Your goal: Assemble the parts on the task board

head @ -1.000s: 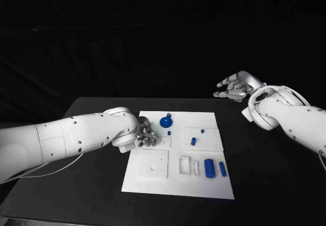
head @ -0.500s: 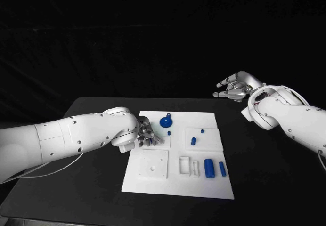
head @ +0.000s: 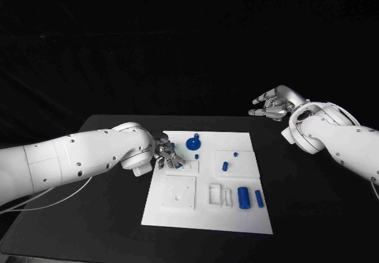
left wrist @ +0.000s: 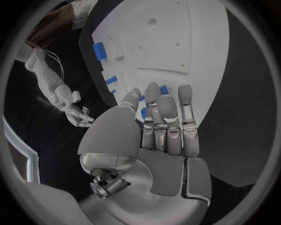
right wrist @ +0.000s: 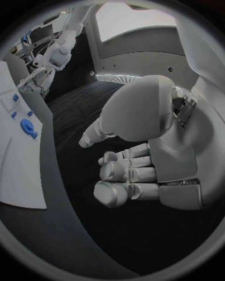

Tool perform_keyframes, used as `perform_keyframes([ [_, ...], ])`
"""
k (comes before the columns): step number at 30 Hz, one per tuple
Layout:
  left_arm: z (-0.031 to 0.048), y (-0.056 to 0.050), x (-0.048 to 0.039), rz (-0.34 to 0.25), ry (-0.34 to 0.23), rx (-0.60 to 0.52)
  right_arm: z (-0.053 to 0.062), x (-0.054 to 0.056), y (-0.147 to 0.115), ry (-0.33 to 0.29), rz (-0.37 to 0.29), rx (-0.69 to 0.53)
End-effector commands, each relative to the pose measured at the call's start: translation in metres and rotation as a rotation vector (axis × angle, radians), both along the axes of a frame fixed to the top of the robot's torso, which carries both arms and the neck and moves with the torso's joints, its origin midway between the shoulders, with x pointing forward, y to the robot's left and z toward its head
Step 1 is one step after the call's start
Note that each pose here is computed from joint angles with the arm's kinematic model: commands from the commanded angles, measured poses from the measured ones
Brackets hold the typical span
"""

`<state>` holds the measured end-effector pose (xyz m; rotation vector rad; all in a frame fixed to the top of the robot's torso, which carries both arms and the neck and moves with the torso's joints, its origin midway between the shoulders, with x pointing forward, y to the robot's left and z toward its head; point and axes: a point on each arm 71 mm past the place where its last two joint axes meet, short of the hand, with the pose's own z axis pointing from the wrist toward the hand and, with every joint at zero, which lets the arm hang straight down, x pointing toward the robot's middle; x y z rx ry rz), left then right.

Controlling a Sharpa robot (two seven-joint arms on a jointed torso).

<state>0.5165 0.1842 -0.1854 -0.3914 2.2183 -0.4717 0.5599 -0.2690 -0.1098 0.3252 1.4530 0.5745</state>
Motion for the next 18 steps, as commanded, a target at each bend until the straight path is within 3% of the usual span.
perform_keyframes([
  [1, 0.0135, 0.007, 0.0016, 0.052, -0.038, -0.104, 0.0, -0.002, 0.003, -0.008, 0.028, 0.008],
  [6, 0.03, 0.032, 0.0032, 0.124, -0.067, -0.158, 0.0, -0.006, 0.012, -0.019, 0.069, -0.002],
  [9, 0.0349, 0.045, 0.0036, 0.167, -0.073, -0.191, 0.0, -0.01, 0.022, -0.017, 0.109, -0.023],
  [14, 0.0411, 0.066, 0.0038, 0.242, -0.092, -0.295, -0.007, -0.02, 0.057, 0.002, 0.231, -0.097],
  [18, 0.0468, 0.075, 0.0053, 0.288, -0.144, -0.402, -0.02, -0.028, 0.096, 0.032, 0.343, -0.171],
])
